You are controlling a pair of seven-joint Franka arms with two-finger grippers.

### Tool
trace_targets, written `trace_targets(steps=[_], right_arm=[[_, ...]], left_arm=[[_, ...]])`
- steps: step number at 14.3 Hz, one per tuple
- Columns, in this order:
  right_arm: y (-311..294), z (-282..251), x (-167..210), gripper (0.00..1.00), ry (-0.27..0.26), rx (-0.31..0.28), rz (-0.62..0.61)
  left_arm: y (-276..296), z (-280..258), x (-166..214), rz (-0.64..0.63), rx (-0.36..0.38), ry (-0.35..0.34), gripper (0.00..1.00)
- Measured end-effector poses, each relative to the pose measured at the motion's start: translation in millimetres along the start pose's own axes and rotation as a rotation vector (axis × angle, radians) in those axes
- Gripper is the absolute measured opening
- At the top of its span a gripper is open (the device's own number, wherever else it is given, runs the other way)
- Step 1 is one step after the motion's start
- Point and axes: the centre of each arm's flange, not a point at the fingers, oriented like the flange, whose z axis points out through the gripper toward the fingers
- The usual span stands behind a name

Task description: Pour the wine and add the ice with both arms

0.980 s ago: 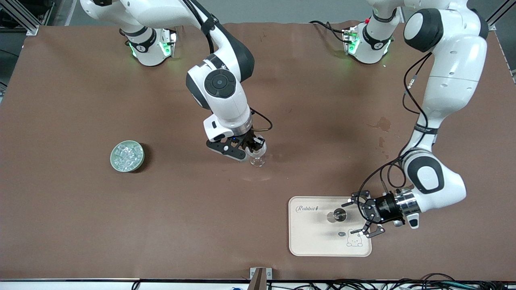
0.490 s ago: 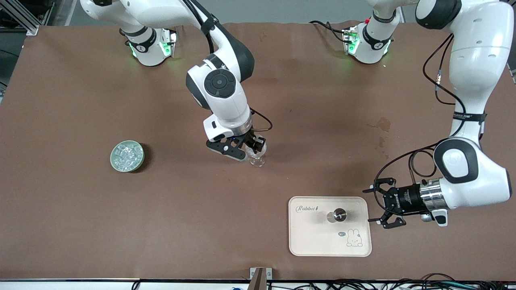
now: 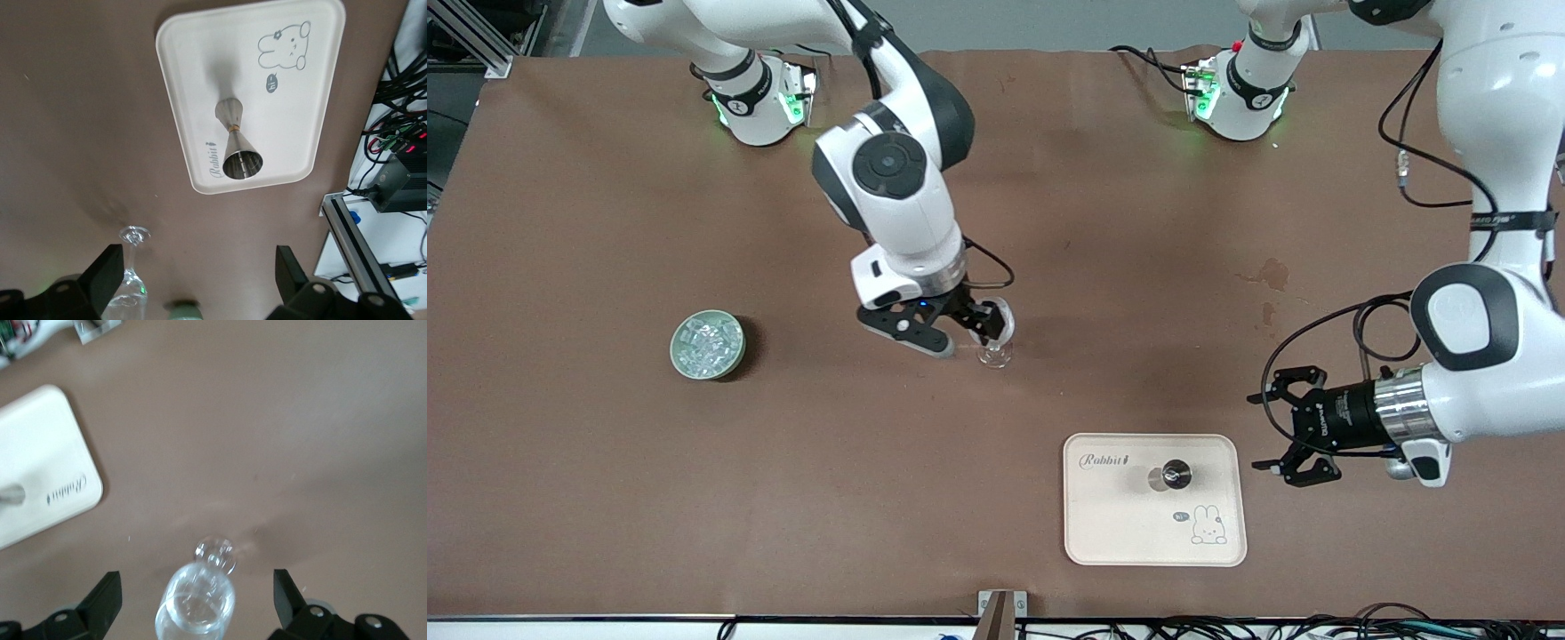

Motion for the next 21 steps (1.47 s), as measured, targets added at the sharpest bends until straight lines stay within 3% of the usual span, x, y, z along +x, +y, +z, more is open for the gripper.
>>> trace_targets(steps=[3, 6, 10, 12, 15, 21], right_arm=[[37, -51, 37, 1.0, 0.025, -0.042, -0.02], [92, -95, 87, 1.0, 0.017, -0.076, -0.029], [177, -144, 148, 1.0, 0.004, -0.107, -0.064], [223, -163, 173, 1.0, -0.013, -0.125, -0.087], [285, -193, 195, 1.0, -0.026, -0.135, -0.124], [366, -237, 196, 1.0, -0.067, -0.145, -0.238]], left_arm=[[-7, -27, -51, 0.13, 0.04, 0.123, 1.0], [-19, -48, -102, 0.294, 0.088, 0.257, 1.0], [-42, -71, -142, 0.578, 0.233, 0.389, 1.0], [-53, -81, -155, 0.693, 0.302, 0.411, 1.0], [-64, -102, -167, 0.83, 0.341, 0.42, 1.0], [-94, -161, -168, 1.114, 0.443, 0.437, 1.0]])
